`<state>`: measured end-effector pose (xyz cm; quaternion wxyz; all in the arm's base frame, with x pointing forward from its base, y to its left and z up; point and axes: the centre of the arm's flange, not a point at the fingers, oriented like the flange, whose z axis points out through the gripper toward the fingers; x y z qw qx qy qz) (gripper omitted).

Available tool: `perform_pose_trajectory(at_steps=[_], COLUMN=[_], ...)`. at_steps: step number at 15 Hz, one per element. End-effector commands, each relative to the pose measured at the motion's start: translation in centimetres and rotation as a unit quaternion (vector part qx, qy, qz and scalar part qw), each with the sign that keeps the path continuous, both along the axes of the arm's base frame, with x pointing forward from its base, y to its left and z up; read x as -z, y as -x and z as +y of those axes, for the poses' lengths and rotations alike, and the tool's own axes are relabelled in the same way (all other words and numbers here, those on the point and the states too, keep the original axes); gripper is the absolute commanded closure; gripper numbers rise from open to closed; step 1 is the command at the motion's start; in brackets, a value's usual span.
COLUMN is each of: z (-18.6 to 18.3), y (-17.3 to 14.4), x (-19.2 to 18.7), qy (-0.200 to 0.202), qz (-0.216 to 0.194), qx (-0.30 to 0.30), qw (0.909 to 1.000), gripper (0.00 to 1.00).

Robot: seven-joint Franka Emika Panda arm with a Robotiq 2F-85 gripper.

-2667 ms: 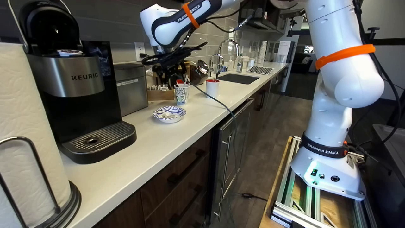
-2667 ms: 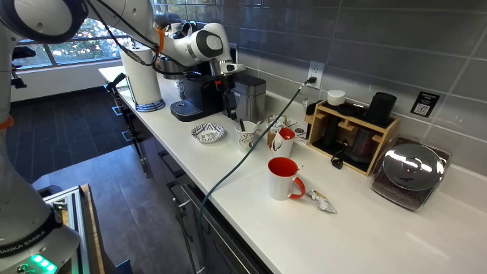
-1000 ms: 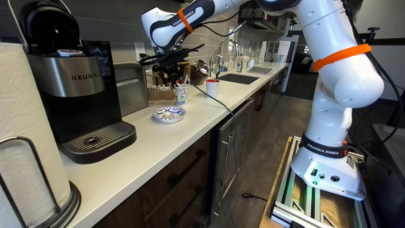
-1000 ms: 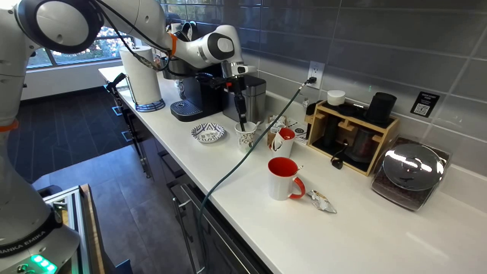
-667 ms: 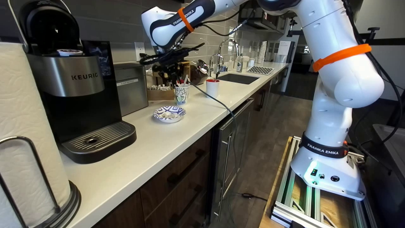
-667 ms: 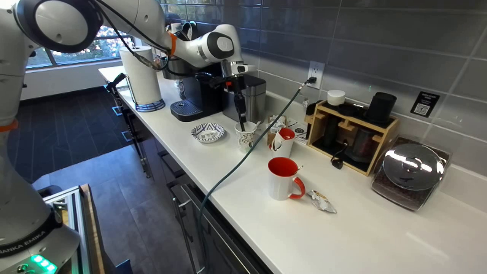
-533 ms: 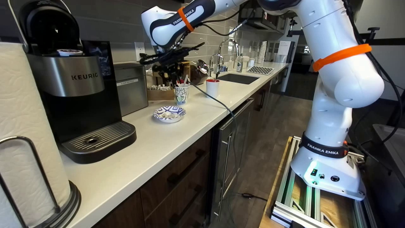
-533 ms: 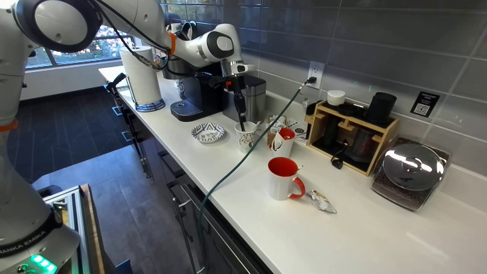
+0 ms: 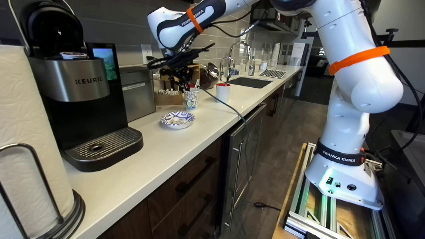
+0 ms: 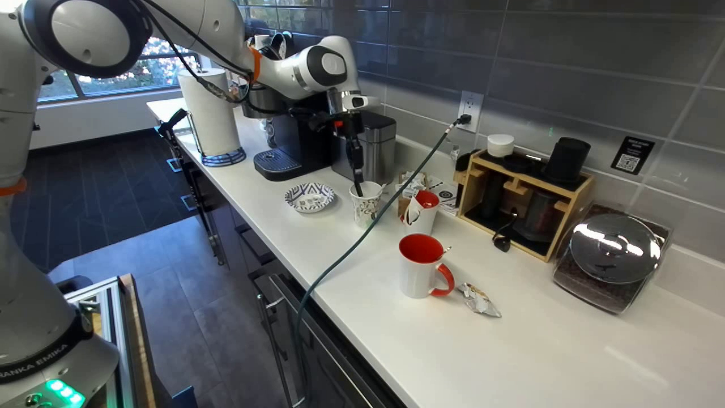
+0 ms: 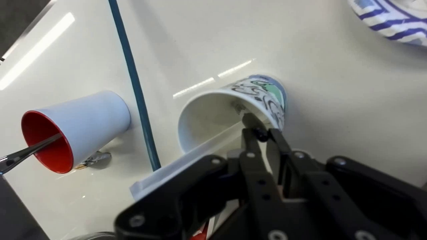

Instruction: Move the pen to the cup on the right

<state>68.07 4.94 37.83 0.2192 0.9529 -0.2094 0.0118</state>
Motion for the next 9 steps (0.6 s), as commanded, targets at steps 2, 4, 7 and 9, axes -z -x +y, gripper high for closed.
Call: perform_pose_trajectory(at_steps=[2,4,7,9], z=[0.1,0.1,-0.1,-0.3], y=[0.4,0.4,0.7,1.3], x=[-0.4,-1.0,-3.7,-5.9], qy=[0.007,0.009,0.004,-0.004], qz=[0.016,0.013,-0.002,-0.005], qx=[0.002,0.003,0.0,-0.01], qw=[0.9998,0.9999,1.0,0.9999], gripper=[0.97,0.97,0.97,0.97])
